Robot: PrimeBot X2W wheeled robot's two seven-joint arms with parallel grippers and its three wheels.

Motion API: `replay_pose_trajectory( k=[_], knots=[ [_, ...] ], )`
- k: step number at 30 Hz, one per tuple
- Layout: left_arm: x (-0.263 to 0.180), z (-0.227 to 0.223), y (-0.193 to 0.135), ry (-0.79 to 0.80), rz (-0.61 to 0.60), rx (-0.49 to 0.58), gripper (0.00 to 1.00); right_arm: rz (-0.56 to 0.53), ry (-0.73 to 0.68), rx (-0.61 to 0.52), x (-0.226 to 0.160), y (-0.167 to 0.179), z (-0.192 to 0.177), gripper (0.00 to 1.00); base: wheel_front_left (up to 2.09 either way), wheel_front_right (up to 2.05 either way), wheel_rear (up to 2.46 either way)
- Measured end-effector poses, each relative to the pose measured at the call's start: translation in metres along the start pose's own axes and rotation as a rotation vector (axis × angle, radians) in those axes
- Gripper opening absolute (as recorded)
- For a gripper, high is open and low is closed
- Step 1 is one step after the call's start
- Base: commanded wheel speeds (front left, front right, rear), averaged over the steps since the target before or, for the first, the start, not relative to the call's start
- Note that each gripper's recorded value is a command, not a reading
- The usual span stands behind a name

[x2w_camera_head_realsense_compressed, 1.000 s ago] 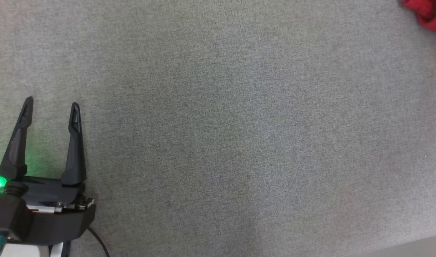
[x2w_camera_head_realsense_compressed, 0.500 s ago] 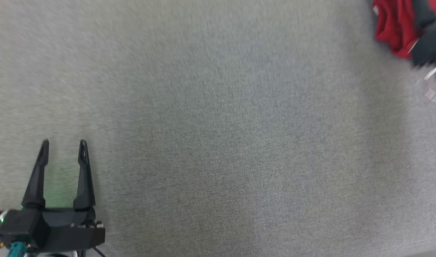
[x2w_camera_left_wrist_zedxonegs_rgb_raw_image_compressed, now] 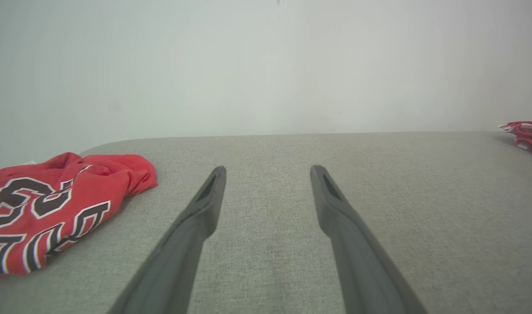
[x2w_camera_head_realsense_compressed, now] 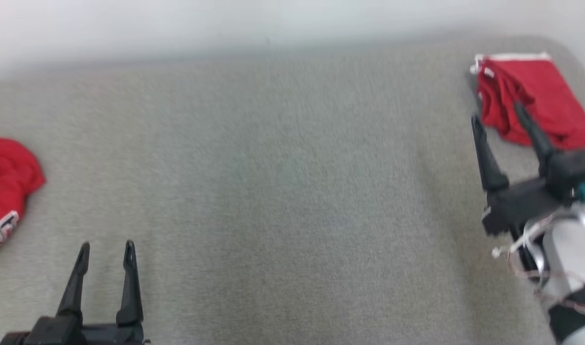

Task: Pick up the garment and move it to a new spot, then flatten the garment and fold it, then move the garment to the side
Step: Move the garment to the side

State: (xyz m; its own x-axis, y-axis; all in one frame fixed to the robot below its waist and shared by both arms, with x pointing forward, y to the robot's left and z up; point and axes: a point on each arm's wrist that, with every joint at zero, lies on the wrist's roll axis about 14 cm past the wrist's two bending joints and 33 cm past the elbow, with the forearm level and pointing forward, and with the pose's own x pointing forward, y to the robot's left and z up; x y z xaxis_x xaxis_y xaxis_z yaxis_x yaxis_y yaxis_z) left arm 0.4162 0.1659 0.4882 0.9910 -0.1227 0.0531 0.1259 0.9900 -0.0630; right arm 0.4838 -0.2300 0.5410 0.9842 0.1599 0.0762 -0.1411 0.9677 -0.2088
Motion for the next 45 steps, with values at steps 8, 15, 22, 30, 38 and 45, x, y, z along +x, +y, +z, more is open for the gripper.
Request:
replay_pose_trajectory(
  k=[8,15,22,30,38,45],
  knots=[
    [-0.035,0.025,0.012,-0.05,0.056,0.012,1.0,-0.033,-0.017,0.121,-0.054,0.024,0.0,1.0,0.0,0.0,0.0],
    [-0.055,0.041,0.019,-0.093,0.085,0.013,1.0,-0.034,-0.004,0.193,-0.093,0.051,-0.007,1.0,0.0,0.0,0.0],
    [-0.069,0.045,0.027,-0.108,0.123,0.006,1.0,-0.025,-0.009,0.246,-0.11,0.076,-0.004,1.0,0.0,0.0,0.0],
    [-0.082,0.04,0.031,-0.094,0.143,0.0,1.0,-0.034,0.01,0.273,-0.126,0.088,-0.006,1.0,0.0,0.0,0.0],
    [-0.089,0.035,0.033,-0.075,0.143,0.006,1.0,-0.039,-0.004,0.288,-0.132,0.091,0.0,1.0,0.0,0.0,0.0],
    [-0.089,0.03,0.038,-0.044,0.146,0.023,1.0,-0.048,0.006,0.293,-0.133,0.089,-0.001,1.0,0.0,0.0,0.0]
  ],
)
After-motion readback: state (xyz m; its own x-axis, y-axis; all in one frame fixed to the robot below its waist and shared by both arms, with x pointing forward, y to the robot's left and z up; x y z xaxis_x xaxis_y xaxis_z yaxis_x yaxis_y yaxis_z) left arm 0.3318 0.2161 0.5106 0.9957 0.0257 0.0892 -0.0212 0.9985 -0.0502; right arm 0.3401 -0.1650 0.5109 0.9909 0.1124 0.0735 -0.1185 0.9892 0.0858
